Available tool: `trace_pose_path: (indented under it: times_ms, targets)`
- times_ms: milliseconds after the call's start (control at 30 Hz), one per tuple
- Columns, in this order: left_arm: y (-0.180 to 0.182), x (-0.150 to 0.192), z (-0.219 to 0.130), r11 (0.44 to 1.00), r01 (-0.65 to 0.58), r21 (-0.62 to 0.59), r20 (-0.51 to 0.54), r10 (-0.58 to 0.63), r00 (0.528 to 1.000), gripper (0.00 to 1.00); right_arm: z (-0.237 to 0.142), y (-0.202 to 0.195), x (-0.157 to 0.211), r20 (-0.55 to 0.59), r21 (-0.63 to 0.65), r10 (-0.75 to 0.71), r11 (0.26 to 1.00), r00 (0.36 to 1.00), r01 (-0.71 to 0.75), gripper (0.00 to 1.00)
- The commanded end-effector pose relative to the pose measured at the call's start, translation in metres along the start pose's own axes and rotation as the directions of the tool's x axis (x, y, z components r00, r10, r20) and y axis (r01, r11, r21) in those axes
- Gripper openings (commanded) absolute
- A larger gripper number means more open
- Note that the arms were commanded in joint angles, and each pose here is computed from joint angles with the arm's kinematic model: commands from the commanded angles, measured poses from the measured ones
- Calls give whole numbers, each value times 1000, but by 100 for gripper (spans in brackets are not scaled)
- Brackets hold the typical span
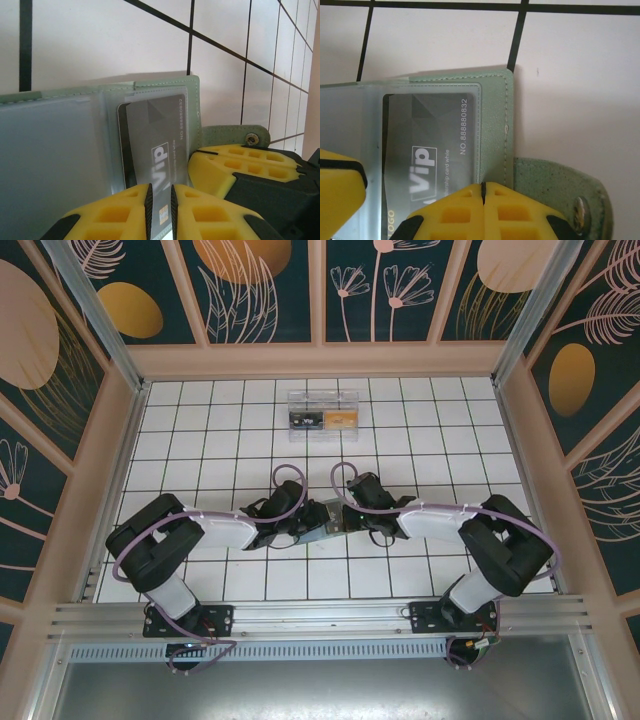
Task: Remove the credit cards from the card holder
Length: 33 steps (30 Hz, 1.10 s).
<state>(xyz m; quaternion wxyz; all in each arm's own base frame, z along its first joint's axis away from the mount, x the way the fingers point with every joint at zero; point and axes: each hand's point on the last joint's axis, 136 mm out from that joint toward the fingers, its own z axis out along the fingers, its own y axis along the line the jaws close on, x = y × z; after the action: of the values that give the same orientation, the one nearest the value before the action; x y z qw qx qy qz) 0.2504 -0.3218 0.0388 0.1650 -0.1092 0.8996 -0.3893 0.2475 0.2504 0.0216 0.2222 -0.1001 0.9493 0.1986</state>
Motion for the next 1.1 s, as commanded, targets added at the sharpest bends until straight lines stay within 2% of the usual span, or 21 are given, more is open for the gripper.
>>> trace_pose_path:
  times_ms: [0,300,767,900,1067]
  targets:
    - [5,2,3,999,11,-32,-7,-11,1000,21,6,4,11,-44,-8,-5,1000,999,5,1]
    - [26,3,0,992,22,-127,-1,-22,1000,22,5,4,11,-43,-5,-3,1000,999,3,1]
    - [22,8,8,996,21,-92,-28,-24,999,21,4,7,11,-40,-11,-7,1000,999,7,1]
    - [21,8,8,996,22,-86,-30,-24,999,18,4,7,11,-40,-11,-8,1000,999,7,1]
    - [20,8,7,997,27,-75,-29,-29,999,11,4,7,10,-38,-9,-6,1000,999,5,1]
